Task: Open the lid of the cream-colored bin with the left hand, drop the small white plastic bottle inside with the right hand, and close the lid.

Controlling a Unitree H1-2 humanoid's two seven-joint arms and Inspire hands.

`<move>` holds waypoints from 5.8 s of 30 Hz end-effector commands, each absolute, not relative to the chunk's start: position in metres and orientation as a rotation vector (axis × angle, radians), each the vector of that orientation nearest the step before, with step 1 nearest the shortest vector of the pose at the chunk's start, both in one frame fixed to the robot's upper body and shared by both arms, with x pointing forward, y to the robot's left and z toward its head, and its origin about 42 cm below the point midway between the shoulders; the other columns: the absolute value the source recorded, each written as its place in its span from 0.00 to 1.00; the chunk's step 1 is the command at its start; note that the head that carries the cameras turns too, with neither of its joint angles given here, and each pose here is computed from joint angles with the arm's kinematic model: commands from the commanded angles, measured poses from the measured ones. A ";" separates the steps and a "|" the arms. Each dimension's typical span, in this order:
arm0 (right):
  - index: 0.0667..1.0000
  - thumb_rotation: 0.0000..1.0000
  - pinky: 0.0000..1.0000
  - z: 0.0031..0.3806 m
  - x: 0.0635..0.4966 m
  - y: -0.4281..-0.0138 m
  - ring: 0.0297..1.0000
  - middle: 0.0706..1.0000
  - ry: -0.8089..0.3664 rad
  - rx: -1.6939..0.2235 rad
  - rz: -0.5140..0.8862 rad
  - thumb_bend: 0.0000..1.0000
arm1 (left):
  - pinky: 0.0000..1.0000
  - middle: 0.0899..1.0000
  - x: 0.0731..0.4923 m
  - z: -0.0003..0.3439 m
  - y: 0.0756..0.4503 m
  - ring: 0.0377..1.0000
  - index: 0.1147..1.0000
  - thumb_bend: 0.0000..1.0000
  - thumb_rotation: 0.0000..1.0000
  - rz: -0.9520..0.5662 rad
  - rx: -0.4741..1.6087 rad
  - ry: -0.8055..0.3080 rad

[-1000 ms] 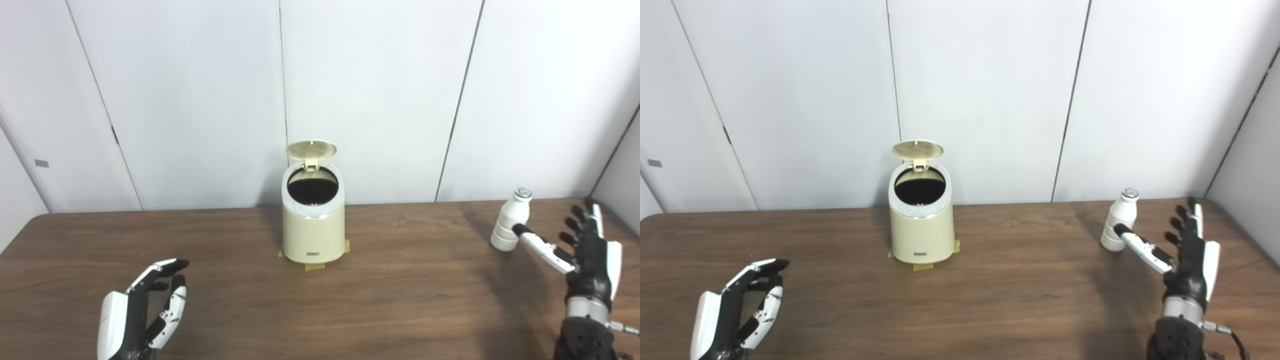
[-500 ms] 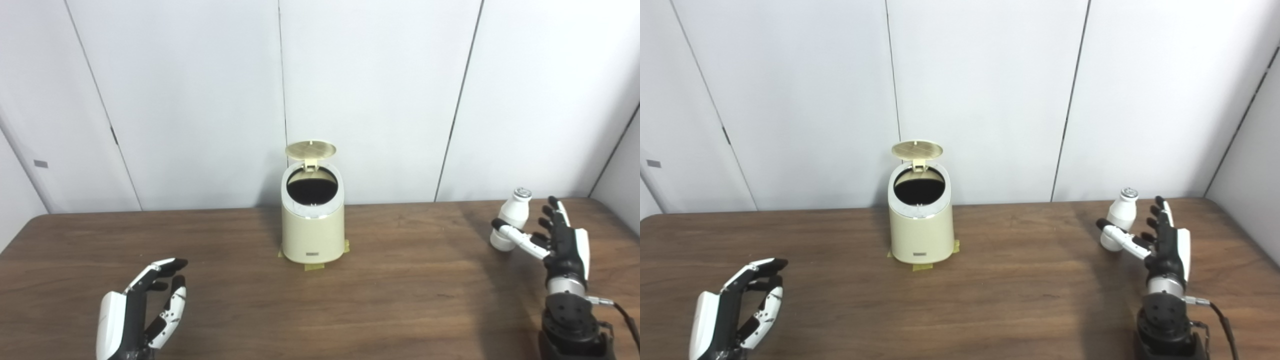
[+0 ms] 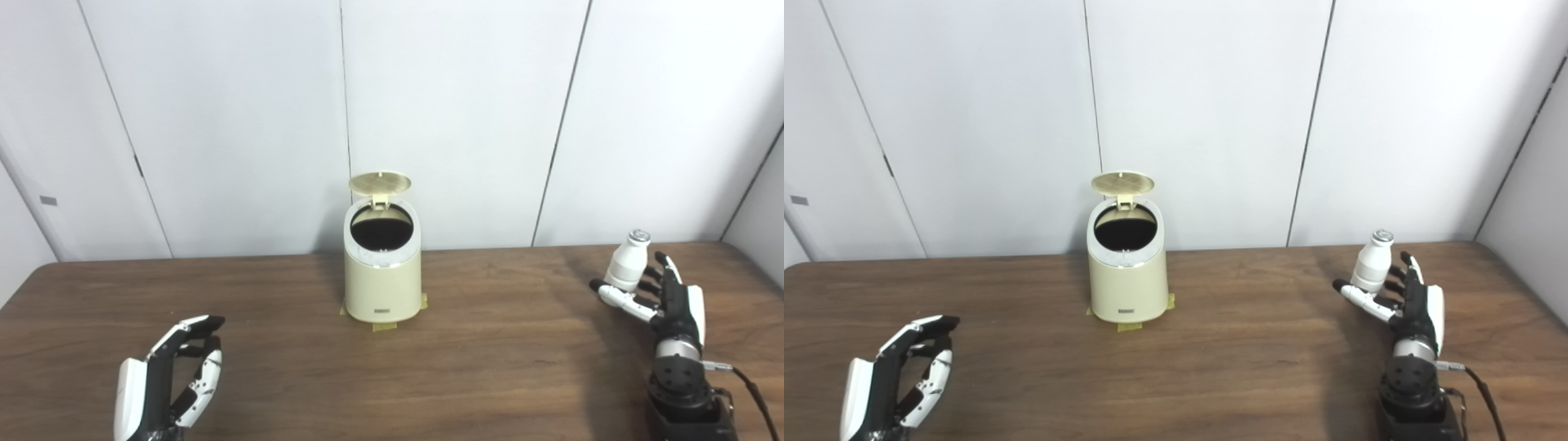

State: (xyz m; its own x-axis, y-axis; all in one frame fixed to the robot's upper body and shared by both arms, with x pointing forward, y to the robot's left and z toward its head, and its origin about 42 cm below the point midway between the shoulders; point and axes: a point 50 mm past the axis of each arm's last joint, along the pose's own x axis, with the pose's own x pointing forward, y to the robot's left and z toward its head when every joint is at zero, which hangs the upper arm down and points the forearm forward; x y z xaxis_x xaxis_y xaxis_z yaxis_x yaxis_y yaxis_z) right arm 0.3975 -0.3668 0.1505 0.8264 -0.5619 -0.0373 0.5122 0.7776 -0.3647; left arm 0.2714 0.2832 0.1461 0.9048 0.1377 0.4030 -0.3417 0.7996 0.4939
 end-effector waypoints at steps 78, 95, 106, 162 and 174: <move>0.43 0.00 0.47 0.233 0.420 -0.307 0.48 0.47 -0.429 -0.186 -0.492 0.53 | 0.48 0.63 0.260 0.133 0.284 0.59 0.62 0.24 0.45 0.228 0.714 -0.289; 0.44 0.00 0.64 0.262 0.415 -0.238 0.68 0.46 -0.521 -0.135 -0.323 0.53 | 0.48 0.63 0.260 0.130 0.274 0.59 0.62 0.27 0.45 0.214 0.716 -0.285; 0.42 0.00 0.45 0.285 0.412 -0.191 0.49 0.48 -0.537 -0.140 -0.251 0.53 | 0.52 0.66 0.260 0.127 0.268 0.63 0.64 0.27 0.46 0.206 0.734 -0.249; 0.44 0.00 0.38 0.257 0.476 -0.090 0.44 0.44 -0.507 -0.171 -0.099 0.52 | 0.57 0.67 0.256 0.123 0.243 0.66 0.64 0.25 0.36 0.197 0.722 -0.269; 0.45 0.00 0.38 0.243 0.483 -0.087 0.43 0.44 -0.508 -0.213 -0.103 0.52 | 0.59 0.67 0.256 0.122 0.240 0.67 0.64 0.26 0.44 0.188 0.719 -0.265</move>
State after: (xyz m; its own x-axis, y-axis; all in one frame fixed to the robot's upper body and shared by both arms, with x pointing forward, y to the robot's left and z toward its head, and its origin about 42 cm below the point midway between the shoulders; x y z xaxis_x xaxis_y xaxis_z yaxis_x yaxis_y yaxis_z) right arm 0.4752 -0.0961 0.2148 0.9090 -0.0681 0.4111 0.1557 0.9706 -0.1834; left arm 0.2687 0.2595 0.1382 0.9374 0.0709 0.3411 -0.2912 0.6967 0.6556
